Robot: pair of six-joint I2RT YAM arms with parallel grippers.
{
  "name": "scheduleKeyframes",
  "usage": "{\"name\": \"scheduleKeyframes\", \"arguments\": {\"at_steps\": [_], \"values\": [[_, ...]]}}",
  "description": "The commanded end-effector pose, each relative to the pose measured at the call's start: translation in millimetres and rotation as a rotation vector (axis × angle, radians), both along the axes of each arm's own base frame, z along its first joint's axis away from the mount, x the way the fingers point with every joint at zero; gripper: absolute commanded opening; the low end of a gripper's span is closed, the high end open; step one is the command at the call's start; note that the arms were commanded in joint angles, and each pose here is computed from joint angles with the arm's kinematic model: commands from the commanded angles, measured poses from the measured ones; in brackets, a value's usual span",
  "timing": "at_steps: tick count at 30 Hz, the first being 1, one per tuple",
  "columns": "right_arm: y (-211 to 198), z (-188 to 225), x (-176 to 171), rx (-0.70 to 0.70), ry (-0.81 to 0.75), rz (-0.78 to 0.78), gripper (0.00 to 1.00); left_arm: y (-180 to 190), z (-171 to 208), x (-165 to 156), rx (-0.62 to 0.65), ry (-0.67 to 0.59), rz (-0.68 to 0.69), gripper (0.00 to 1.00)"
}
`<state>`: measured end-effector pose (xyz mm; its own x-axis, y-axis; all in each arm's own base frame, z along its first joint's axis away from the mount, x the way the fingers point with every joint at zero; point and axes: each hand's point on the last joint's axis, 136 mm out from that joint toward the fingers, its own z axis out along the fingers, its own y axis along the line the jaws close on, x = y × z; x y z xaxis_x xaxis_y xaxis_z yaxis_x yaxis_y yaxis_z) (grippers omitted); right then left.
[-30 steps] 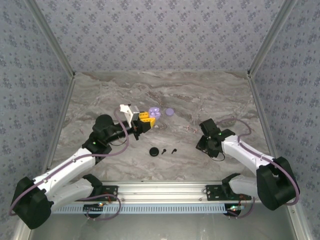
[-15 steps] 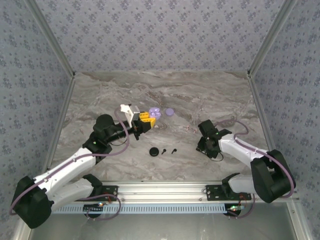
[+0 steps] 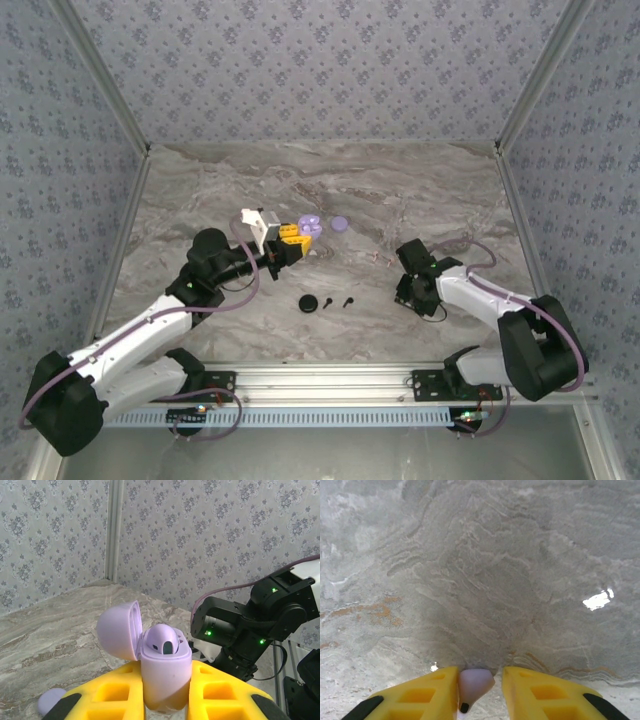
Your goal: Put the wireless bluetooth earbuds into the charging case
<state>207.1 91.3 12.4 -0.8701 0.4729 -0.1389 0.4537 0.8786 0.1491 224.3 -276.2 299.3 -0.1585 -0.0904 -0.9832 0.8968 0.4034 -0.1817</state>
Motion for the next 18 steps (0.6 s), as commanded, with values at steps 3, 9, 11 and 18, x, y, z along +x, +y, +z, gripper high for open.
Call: {"name": "scheduleKeyframes", "arguments": {"at_steps": [3, 9, 11, 18], "values": [[-0.3, -9.5, 11.7, -0.012, -0.03, 0.019, 0.27, -2.3, 9.2, -1.5, -0.012, -0.028, -0.011, 0.0], [-1.2, -4.2, 15.4, -0.026, -0.038, 0.049, 0.22, -3.1, 8.1, -1.2, -0.01, -0.024, -0.013, 0.0], [-2.1, -0.1, 16.4, -0.032, -0.046, 0.057, 0.22, -3.3, 9.0, -1.0, -0.011, -0.024, -0.013, 0.0], [-1.4, 42.3, 26.5, -0.04, -0.171, 0.114, 0.22, -5.0, 7.3, 0.8, -0.02, -0.012, -0.016, 0.0]]}}
